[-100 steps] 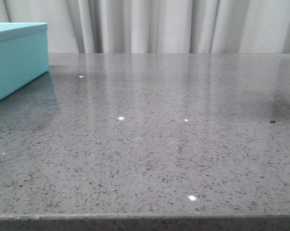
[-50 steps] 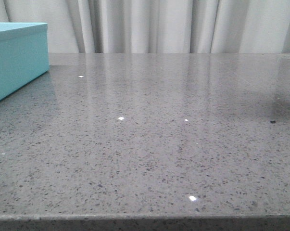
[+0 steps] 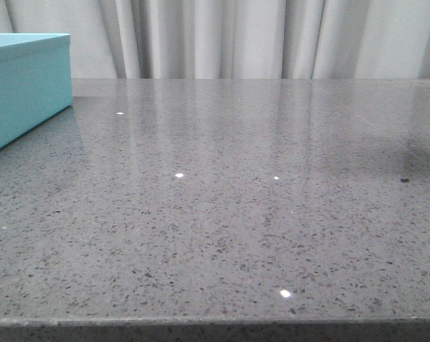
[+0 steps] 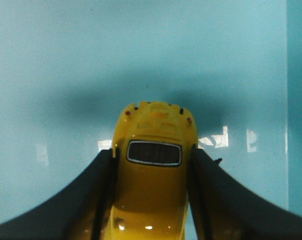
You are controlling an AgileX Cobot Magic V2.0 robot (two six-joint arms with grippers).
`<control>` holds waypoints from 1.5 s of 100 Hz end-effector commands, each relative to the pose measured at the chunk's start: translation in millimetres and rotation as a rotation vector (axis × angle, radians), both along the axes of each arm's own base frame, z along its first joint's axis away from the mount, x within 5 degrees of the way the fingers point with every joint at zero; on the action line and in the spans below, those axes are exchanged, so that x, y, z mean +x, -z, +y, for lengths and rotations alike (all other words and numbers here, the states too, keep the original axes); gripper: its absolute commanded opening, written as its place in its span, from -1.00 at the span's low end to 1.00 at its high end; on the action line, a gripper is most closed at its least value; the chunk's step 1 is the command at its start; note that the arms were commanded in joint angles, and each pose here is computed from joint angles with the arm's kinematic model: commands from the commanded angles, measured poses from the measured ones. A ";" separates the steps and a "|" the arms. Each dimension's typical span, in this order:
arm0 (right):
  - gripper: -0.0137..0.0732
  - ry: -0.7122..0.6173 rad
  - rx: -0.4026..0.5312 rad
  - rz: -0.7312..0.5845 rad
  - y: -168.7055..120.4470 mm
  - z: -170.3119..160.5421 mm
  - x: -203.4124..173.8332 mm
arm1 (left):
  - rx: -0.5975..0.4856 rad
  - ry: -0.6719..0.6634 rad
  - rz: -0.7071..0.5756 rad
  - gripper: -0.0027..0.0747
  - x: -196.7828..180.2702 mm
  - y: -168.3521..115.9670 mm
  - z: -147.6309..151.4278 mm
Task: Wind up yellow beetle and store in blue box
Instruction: 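Lift the beetle with the left gripper and carry it over the box, then lower the beetle into the box and open the left gripper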
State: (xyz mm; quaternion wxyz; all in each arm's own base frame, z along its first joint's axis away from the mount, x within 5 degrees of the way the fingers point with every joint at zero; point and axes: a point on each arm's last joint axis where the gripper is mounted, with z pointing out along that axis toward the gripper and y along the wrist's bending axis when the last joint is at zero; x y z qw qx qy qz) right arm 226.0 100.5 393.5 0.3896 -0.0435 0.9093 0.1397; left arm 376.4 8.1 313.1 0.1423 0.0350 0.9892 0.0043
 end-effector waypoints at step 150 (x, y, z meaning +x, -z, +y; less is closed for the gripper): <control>-0.84 -0.025 0.032 -0.503 -1.9 -44.9 -84.9 | -0.109 0.069 -0.712 -0.98 -162.0 -143.1 -16.3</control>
